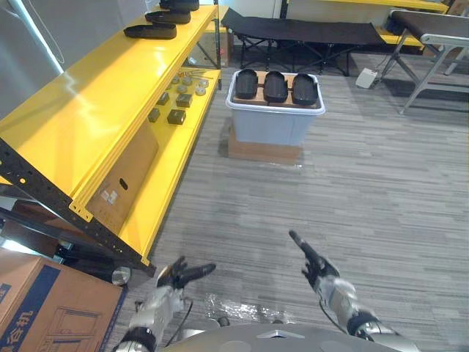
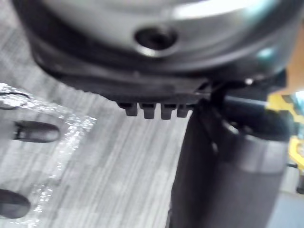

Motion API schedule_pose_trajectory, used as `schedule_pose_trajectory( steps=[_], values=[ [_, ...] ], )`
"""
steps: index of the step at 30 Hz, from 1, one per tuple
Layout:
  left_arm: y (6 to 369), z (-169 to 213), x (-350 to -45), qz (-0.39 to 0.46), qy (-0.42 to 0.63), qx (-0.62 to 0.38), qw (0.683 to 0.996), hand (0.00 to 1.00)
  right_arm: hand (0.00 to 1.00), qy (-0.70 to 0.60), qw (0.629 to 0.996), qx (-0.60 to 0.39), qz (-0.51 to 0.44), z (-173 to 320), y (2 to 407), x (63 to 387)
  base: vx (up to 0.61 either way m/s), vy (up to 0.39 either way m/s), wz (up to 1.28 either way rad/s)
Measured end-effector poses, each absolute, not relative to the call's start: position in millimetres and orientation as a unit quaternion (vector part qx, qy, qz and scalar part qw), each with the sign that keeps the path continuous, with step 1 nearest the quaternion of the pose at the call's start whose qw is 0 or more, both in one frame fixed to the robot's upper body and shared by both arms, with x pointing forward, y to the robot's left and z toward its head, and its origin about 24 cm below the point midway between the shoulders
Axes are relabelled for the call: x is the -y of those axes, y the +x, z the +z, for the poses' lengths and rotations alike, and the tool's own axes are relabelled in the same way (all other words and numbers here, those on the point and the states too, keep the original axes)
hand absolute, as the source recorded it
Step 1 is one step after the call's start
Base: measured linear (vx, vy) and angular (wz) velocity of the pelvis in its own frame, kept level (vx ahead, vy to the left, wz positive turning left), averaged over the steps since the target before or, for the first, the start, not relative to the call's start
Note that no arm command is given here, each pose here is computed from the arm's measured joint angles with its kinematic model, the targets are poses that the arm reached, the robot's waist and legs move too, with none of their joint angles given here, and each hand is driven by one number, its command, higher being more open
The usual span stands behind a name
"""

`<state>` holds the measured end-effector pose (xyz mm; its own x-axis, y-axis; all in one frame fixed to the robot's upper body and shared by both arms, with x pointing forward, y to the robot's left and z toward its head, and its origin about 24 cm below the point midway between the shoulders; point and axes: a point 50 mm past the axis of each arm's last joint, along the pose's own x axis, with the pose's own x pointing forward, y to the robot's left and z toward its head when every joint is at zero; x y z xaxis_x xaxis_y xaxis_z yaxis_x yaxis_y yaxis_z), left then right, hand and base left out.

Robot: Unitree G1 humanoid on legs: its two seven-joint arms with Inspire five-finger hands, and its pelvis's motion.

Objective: Walk over and take three plastic housings, then place them on the shelf

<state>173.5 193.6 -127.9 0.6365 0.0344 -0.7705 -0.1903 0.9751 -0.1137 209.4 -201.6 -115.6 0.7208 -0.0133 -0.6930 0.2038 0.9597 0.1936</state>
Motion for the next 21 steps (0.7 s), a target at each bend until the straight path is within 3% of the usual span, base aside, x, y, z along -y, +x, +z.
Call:
schedule_pose_trajectory(
  steps=[7,17,21],
  values=[
    [169.4,-130.4,-188.9,0.050,-0.107,-0.427,0.897,1.00,1.00,0.144,0.925,-0.351,-0.034,-108.0,223.9,192.3,0.04,0.019,0.02],
    [144.5,-138.5,-183.2,0.117,-0.191,-0.413,0.883,1.00,1.00,0.170,0.911,-0.364,-0.095,-123.3,195.2,194.3,-0.03,-0.008,0.00],
    [145.1,-133.0,-178.7,0.120,-0.205,-0.383,0.893,1.00,1.00,0.186,0.910,-0.358,-0.098,-125.5,187.4,192.3,-0.08,-0.027,0.07]
  ],
)
